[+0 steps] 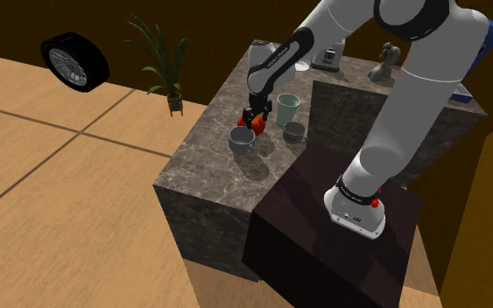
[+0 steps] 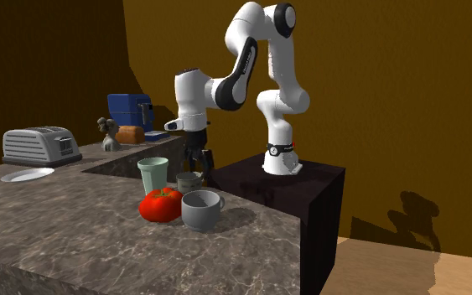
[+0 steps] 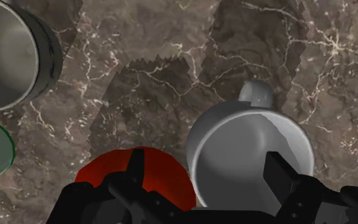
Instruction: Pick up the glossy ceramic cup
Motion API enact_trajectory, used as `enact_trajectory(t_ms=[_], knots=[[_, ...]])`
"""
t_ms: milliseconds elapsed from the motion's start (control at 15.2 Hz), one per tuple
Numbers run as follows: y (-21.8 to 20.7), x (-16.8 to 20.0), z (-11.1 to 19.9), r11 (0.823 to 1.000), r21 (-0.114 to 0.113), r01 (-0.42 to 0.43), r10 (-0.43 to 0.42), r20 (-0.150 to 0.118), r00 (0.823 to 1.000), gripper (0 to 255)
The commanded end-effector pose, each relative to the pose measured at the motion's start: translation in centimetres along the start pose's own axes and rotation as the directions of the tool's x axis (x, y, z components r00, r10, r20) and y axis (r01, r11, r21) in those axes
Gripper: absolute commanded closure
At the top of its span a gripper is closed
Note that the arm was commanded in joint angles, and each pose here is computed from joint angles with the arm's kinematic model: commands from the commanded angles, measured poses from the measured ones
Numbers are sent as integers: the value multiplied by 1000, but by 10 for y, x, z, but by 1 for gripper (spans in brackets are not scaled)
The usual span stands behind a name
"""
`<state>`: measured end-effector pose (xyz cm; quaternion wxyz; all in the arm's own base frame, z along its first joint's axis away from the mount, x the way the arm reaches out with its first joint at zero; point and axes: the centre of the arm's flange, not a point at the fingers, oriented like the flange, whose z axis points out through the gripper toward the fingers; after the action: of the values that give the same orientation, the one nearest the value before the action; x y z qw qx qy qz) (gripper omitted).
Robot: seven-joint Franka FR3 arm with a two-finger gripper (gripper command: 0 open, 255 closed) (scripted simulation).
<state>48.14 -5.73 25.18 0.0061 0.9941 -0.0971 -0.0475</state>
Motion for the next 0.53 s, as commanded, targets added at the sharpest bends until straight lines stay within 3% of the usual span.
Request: enact_trajectory(t_ms=[0,462], knots=[[-2,16,21,1000,-2,-5,5,-4,1000,0],[-2,32,64,1000,-4,-8,8,-6,1000,0]])
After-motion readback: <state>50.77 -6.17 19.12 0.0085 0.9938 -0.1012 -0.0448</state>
